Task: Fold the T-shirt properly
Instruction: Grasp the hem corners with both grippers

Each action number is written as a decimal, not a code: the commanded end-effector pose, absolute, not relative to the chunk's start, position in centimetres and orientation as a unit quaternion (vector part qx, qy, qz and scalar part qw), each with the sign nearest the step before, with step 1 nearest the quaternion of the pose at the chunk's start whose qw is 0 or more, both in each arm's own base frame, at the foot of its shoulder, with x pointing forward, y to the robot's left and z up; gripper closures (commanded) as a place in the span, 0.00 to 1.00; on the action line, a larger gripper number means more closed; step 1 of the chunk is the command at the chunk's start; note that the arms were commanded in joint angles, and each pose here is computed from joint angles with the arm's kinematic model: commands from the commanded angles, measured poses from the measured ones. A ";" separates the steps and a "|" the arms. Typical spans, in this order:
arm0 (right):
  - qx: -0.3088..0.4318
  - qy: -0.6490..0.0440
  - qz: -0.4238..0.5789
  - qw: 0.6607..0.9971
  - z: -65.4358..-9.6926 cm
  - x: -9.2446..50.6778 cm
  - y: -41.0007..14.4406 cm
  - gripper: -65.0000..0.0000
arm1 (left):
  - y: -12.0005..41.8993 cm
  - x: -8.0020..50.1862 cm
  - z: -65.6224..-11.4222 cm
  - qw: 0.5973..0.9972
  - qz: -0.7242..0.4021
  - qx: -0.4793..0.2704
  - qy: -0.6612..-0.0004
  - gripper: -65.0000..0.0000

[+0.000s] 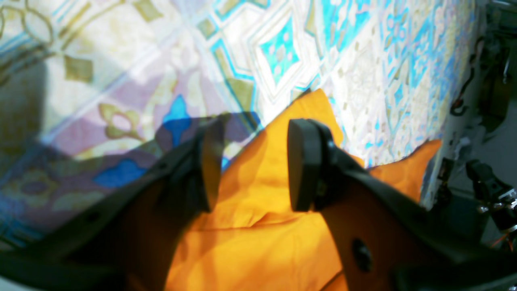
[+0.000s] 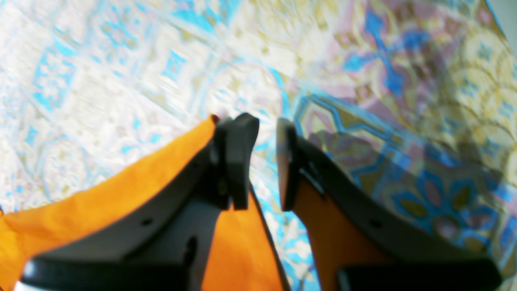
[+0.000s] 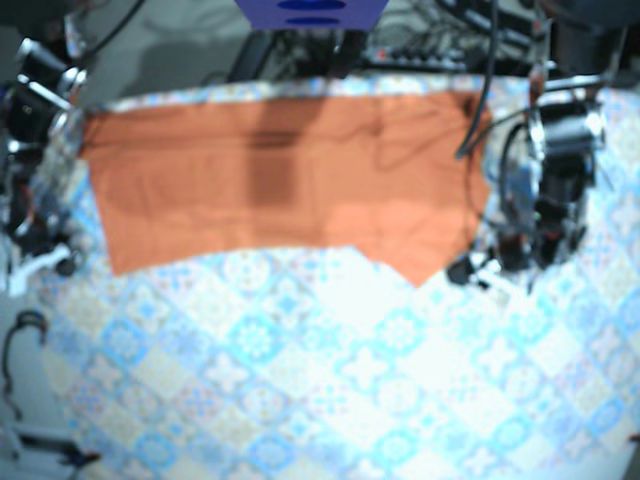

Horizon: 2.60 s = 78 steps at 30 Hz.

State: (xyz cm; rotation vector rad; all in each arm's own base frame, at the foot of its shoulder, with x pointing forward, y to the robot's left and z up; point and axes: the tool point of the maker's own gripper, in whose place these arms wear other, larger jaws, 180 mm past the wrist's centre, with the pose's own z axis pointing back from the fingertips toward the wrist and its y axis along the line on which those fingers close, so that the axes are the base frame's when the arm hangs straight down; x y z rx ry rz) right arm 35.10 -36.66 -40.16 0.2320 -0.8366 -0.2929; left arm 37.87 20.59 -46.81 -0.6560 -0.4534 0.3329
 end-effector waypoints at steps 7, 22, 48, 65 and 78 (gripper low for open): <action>0.089 -0.438 -0.119 0.887 -37.4 35.6 -37.9 0.81 | 16.0 38.5 -47.2 0.918 0.111 -0.323 -0.200 0.62; 0.084 -0.432 -0.115 0.891 -37.9 34.7 -37.9 0.82 | 13.8 38.1 -47.6 0.917 0.104 -0.336 -0.190 0.62; 0.123 -0.411 -0.070 0.901 -39.4 36.8 -32.8 0.53 | 17.7 39.3 -46.0 0.918 0.092 -0.303 -0.238 1.00; 0.162 -0.404 -0.133 0.890 -41.7 38.3 -32.4 0.52 | 18.5 39.2 -45.9 0.919 0.094 -0.297 -0.240 1.00; 0.172 -0.403 -0.133 0.889 -42.2 38.4 -31.3 0.52 | 18.5 39.3 -45.9 0.919 0.094 -0.297 -0.241 1.00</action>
